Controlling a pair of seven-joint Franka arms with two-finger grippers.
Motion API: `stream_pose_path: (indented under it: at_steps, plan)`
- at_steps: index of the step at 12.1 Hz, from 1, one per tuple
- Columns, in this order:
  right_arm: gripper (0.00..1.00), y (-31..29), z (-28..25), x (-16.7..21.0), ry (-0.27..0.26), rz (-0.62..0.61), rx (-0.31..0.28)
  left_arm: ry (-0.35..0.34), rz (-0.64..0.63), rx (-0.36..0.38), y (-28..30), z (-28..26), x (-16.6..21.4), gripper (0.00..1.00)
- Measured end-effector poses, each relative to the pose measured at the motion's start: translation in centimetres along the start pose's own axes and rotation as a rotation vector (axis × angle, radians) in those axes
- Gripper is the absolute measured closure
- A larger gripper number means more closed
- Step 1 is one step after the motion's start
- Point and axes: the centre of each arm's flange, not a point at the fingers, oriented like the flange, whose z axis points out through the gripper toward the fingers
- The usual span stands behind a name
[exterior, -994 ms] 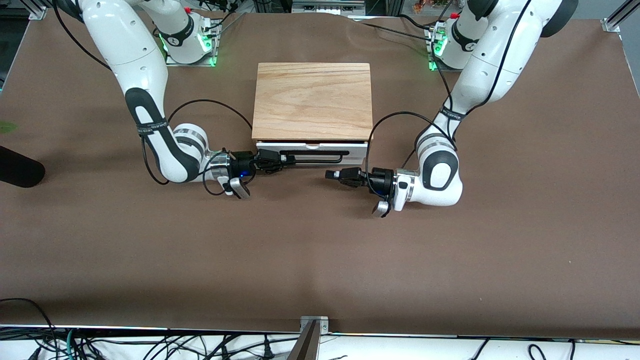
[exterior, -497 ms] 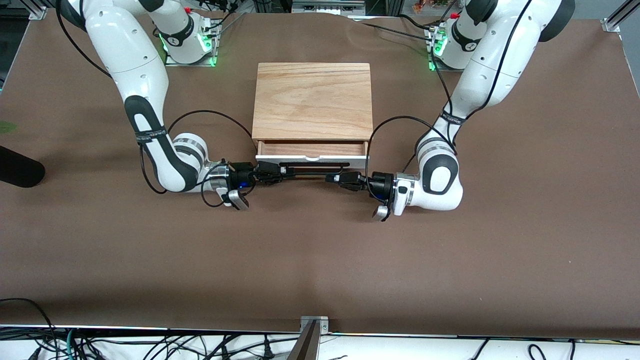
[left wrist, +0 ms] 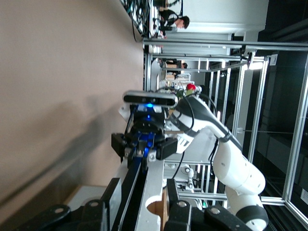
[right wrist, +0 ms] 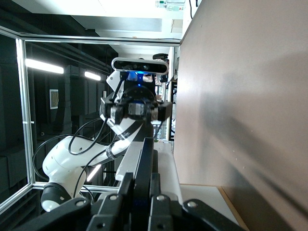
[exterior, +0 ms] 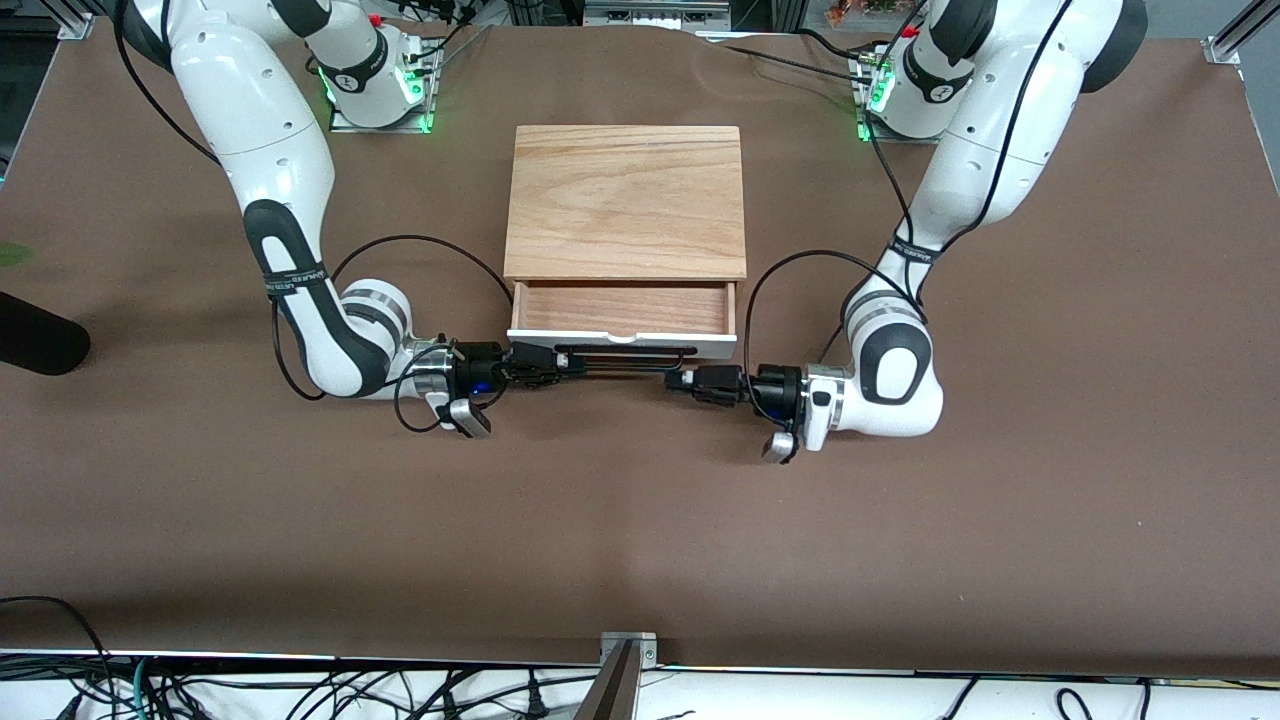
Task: Pull top drawer with both arms simultaneously
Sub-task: 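Pull the drawer handle outward with both grippers together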
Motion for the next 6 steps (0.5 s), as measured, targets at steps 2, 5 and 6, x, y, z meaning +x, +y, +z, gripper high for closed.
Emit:
stream_pose_path:
  at_steps: [2,5,6]
  plan:
    - [0.82,0.1,0.0,0.4,0.003,-0.002,0.001,0.022,0.007,0.025,0.8,-1.9,1.6,0.53]
    - [0.82,0.4,-0.1,1.1,0.007,-0.002,0.004,-0.008,-0.01,0.037,-1.3,-0.2,0.8,0.56]
    - [0.82,0.4,-0.1,1.3,0.009,0.0,0.004,-0.021,-0.014,0.04,-2.1,0.6,0.3,0.56]
